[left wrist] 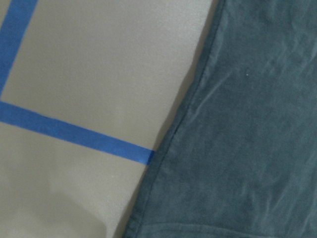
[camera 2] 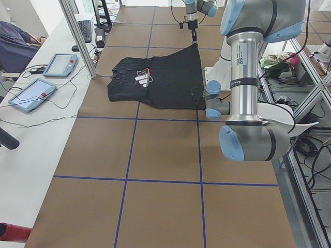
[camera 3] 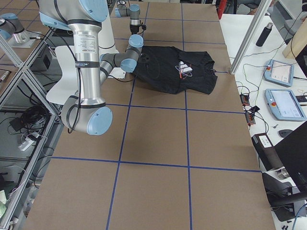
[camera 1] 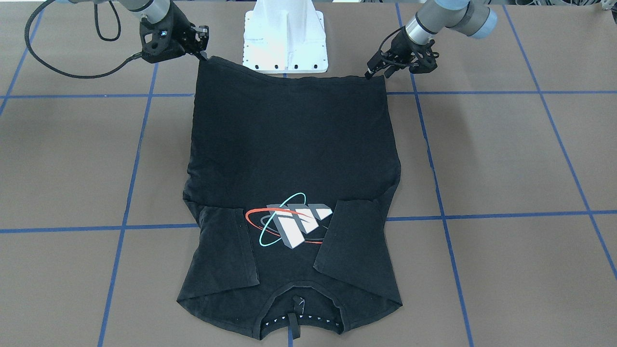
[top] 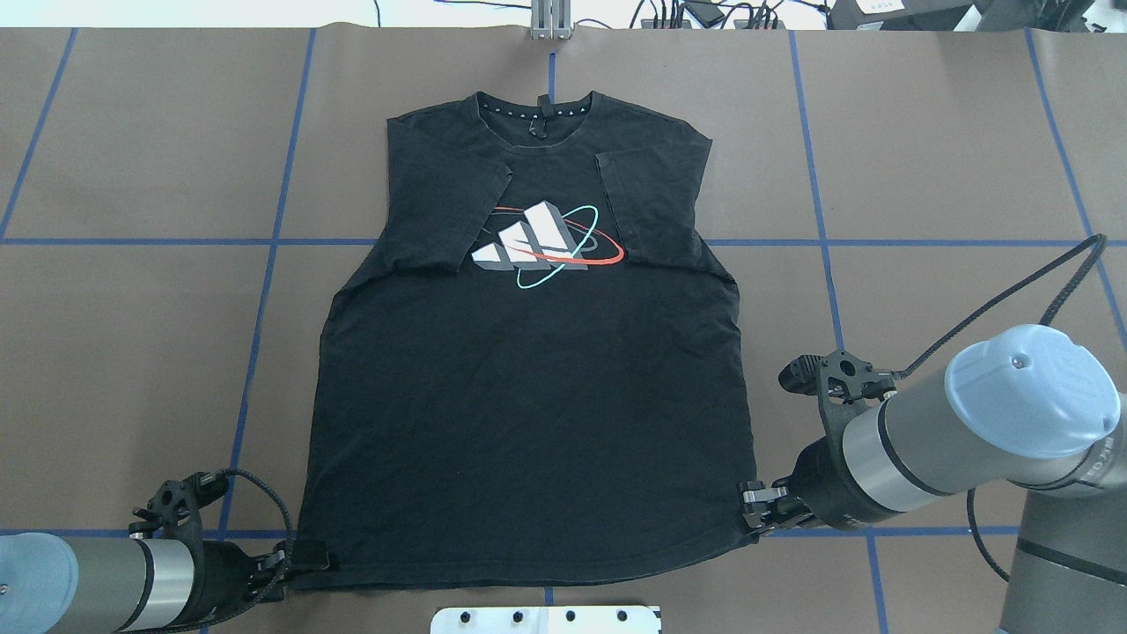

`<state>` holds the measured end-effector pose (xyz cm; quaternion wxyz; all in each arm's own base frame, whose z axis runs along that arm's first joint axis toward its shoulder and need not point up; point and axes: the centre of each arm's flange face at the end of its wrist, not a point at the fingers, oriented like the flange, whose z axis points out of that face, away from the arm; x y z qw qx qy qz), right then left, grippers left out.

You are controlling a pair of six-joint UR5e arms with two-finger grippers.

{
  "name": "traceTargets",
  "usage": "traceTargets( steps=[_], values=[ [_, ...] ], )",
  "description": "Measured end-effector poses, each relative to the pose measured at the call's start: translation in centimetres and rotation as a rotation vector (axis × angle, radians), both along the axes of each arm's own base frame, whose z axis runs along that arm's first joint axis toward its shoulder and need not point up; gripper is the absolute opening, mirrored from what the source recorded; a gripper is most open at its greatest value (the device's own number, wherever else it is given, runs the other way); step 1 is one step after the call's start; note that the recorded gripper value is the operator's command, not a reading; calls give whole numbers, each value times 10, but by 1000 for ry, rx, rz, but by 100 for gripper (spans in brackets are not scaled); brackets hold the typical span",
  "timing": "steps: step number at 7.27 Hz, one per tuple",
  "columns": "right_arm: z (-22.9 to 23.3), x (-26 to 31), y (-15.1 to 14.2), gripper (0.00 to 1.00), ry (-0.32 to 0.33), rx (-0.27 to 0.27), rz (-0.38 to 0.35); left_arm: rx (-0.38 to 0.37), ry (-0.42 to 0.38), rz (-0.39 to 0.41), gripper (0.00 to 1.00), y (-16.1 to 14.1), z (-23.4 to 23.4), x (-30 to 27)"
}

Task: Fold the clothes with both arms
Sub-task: 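Grasp the hem corner nearest the left gripper while the right gripper holds its corner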

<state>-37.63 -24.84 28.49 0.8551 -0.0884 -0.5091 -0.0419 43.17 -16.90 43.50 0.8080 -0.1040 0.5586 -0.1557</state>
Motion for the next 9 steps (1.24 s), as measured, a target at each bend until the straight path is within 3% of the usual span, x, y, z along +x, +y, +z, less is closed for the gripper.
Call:
traceTargets(
  steps=[4,6,8,9],
  values=[
    [1,0,0,0,1,-1,1,0,-1,1,73,0,1,1],
    [0,3,-2,0,-3,-11,-7,0,-3,3,44,1,0,2],
    [0,5,-3,0,-5,-16,-8,1,-3,5,0,2,0,2],
    [0,5,-4,0,-5,-17,-9,1,-3,6,0,2,0,2]
  ],
)
